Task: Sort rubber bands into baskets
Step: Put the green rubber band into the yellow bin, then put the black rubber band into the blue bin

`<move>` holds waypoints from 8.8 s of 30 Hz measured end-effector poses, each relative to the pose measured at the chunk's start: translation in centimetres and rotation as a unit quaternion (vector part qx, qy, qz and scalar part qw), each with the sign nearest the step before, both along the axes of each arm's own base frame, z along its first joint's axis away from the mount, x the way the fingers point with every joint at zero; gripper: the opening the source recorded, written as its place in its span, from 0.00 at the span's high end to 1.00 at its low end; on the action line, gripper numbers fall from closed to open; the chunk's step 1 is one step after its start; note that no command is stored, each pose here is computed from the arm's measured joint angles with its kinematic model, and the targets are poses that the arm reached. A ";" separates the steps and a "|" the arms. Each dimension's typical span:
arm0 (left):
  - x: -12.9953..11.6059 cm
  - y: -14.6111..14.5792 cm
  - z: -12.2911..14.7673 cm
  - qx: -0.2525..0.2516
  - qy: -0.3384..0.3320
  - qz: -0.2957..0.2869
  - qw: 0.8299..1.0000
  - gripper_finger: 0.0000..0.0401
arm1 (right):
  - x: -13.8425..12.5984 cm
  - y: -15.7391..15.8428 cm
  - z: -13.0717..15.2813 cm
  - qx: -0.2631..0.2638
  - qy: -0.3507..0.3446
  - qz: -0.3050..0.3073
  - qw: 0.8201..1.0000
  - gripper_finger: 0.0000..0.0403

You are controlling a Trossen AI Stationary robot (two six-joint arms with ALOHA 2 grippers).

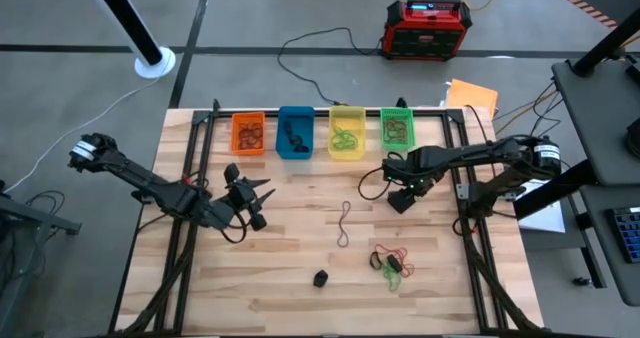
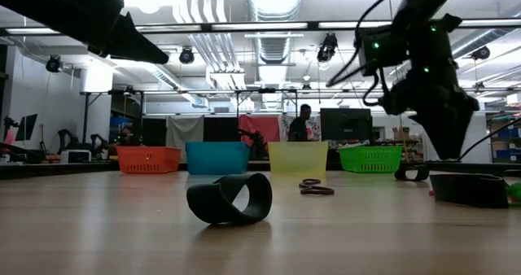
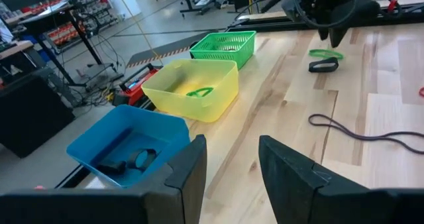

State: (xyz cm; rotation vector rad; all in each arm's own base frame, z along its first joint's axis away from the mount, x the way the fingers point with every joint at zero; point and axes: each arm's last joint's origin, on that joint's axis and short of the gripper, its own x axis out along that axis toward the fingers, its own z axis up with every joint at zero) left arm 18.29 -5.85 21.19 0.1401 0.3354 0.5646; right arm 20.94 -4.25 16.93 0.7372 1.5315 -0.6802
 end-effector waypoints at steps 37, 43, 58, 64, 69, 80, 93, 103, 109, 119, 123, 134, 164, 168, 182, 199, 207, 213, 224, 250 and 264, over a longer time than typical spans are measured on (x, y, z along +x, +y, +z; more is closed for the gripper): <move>1.1 -0.7 3.4 -0.009 -0.044 -0.063 0.997 0.69 | 1.3 -1.3 3.5 -0.227 -0.265 0.094 0.932 0.98; 1.3 -0.9 3.6 -0.002 -0.049 -0.088 0.995 0.69 | 4.2 -1.8 6.2 -0.320 -0.421 0.153 0.835 0.98; 2.4 2.2 3.7 0.060 0.004 -0.151 0.987 0.69 | 8.2 -11.3 5.7 -0.433 -0.396 0.088 0.805 0.98; 2.7 5.4 3.8 0.055 0.006 -0.075 0.996 0.69 | 10.4 -16.5 4.5 -0.407 -0.318 0.062 0.854 0.96; 2.8 6.6 3.8 0.039 0.000 -0.072 0.997 0.69 | 12.8 -18.1 3.7 -0.354 -0.245 0.088 0.898 0.86; 2.8 6.9 3.7 0.015 -0.011 -0.060 0.998 0.69 | 13.7 -18.4 4.9 -0.323 -0.211 0.097 0.917 0.64; 2.7 6.4 3.1 -0.094 -0.026 -0.090 0.991 0.69 | 11.2 -5.9 11.4 -0.086 -0.282 0.248 0.923 0.60; 2.7 5.6 3.0 -0.152 -0.052 -0.093 0.983 0.69 | 6.9 5.9 9.8 0.053 -0.124 0.187 0.973 0.63; 2.8 3.8 3.4 -0.163 -0.071 -0.133 0.975 0.69 | 4.5 11.5 7.6 0.067 -0.055 0.130 0.988 0.63; 2.5 1.9 3.6 -0.172 -0.074 -0.177 0.966 0.69 | 2.5 16.5 4.2 0.036 -0.082 0.130 0.987 0.63; 2.5 1.9 3.6 -0.174 -0.075 -0.177 0.966 0.69 | 2.6 17.3 3.0 0.035 -0.125 0.134 0.982 0.63; 2.6 1.8 3.9 -0.175 -0.090 -0.180 0.964 0.69 | 2.7 17.1 2.0 0.009 -0.150 0.099 0.984 0.63; 2.6 1.8 4.0 -0.136 -0.079 -0.194 0.968 0.69 | 7.5 21.4 -1.5 -0.036 -0.014 0.111 0.993 0.63; 2.6 1.8 4.0 -0.135 -0.079 -0.194 0.968 0.69 | 7.6 21.5 -2.8 -0.044 0.004 0.114 0.993 0.67; 2.6 1.7 4.0 -0.142 -0.081 -0.193 0.967 0.69 | 8.2 21.6 0.5 -0.067 -0.042 0.139 0.987 0.97; 2.6 1.6 3.9 -0.146 -0.082 -0.194 0.967 0.69 | 8.7 21.5 2.2 -0.119 -0.084 0.156 0.977 0.89; 2.5 1.5 3.9 -0.146 -0.080 -0.199 0.966 0.69 | 8.3 20.9 2.3 -0.172 -0.074 0.130 0.974 0.69; 2.5 1.5 3.8 -0.146 -0.078 -0.199 0.966 0.69 | 8.0 20.7 2.3 -0.184 -0.057 0.126 0.973 0.61; 2.8 1.4 3.5 -0.148 -0.073 -0.197 0.966 0.69 | 8.2 17.8 0.6 -0.210 -0.026 0.130 0.969 0.59; 5.3 0.2 1.6 -0.145 -0.067 -0.247 0.956 0.69 | 9.7 15.6 -1.1 -0.175 -0.116 0.193 0.958 0.97; 7.1 -2.0 -0.9 -0.075 -0.032 -0.334 0.939 0.63 | 16.2 15.6 4.5 -0.290 -0.394 0.344 0.801 0.98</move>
